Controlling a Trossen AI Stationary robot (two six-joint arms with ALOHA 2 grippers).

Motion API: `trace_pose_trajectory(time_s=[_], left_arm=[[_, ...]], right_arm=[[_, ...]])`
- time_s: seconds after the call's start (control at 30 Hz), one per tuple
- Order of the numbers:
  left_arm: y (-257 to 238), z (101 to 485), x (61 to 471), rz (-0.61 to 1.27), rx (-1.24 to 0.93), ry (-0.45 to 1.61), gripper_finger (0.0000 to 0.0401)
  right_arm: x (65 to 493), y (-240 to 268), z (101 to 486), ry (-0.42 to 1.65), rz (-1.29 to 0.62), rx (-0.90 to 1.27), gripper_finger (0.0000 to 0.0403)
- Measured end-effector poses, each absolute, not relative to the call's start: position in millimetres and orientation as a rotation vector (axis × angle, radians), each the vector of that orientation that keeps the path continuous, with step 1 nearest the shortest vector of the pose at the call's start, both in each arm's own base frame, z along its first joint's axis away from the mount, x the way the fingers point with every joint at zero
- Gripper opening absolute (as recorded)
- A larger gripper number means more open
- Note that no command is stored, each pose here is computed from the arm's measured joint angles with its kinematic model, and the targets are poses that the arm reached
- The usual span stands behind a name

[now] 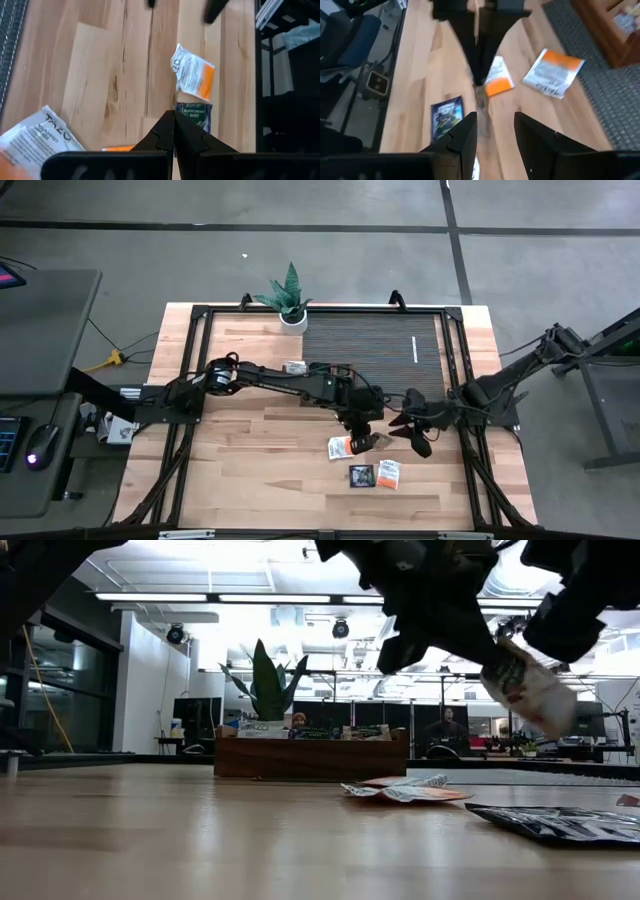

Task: Pick & Place Tea
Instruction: Put the brown tea bag into the right section of the wooden organizer

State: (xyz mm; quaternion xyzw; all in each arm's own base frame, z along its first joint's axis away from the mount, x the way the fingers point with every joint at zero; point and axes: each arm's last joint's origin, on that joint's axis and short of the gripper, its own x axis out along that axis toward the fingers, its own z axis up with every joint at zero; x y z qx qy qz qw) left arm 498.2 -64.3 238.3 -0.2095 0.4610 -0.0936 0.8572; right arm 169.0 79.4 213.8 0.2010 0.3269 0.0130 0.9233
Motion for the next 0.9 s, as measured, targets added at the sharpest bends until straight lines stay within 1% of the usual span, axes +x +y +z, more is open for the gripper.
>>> trace_pose_trajectory(time_s=[0.2, 0.37, 0.57, 0.9], left_arm=[[-64, 239, 499, -0.185, -0.438, 0.961, 0.0000], [-64, 239, 499, -0.181, -0.437, 0.961, 0.0000], [-64, 239, 499, -0.179, -0.440, 0.961, 0.0000], [-63, 239, 499, -0.170, -0.437, 0.959, 0.0000]], right_arm=[[175, 72, 217, 0.635, 0.041, 0.414, 0.0127], [180, 70, 213, 0.663, 0.052, 0.410, 0.0127], [189, 74, 207, 0.667, 0.090, 0.381, 0.0126], [197, 78, 201, 0.669, 0.087, 0.374, 0.0126]])
